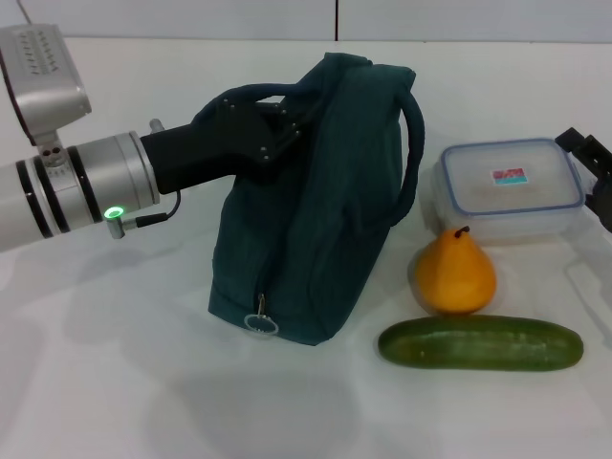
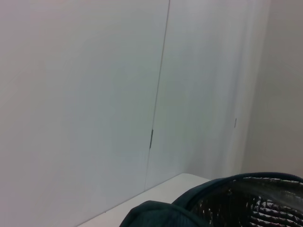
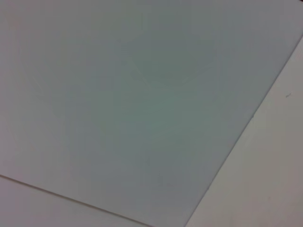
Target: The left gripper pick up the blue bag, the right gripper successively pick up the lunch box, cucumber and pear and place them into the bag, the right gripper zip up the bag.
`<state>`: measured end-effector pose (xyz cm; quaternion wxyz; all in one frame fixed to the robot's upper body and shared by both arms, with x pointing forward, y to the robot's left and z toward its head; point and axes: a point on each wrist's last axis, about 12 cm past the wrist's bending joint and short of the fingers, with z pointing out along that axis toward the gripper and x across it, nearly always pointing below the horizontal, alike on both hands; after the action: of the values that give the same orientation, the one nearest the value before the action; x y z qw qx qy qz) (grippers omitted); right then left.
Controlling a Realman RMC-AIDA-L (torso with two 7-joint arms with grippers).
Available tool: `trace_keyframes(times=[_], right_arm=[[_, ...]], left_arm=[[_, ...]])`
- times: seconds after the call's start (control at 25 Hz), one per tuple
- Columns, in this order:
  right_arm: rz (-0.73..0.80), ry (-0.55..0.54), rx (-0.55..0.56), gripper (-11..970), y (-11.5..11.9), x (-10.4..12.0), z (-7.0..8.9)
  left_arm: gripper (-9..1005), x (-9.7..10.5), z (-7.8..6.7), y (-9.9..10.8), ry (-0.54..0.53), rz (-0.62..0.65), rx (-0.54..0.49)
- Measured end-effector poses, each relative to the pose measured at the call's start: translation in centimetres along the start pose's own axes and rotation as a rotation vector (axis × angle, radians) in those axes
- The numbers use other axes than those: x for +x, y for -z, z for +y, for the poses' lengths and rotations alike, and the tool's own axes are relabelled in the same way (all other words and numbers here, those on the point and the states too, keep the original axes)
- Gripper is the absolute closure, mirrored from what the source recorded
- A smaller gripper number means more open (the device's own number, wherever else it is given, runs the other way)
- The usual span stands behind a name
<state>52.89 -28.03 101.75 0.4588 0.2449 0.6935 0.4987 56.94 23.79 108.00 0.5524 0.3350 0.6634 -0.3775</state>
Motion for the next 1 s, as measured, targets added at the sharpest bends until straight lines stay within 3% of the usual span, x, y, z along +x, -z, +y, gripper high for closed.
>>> trace_keyframes(times=[0.12, 0.24, 0.68, 1.0], right_arm=[[-0.002, 0.001, 0.003, 184, -0.01, -0.03, -0.03], [-0.007, 0.005, 0.005, 378, -0.01, -0.09, -0.05], [-0.015, 0.009, 0.005, 615, 0.24, -0.09, -0.15], [-0.007, 0.025, -0.013, 682, 0.25, -0.04, 0.06]], left_arm=[[948, 0.01, -0.05, -0.05, 0.001, -0.001, 0.003], [948, 0.04, -0.16, -0.17, 0.005, -0.005, 0.008], [948, -0.03, -0.21, -0.36, 0.005, -0.006, 0.014], [948, -0.04, -0.35, -0.57, -0.003, -0.012, 0.023]])
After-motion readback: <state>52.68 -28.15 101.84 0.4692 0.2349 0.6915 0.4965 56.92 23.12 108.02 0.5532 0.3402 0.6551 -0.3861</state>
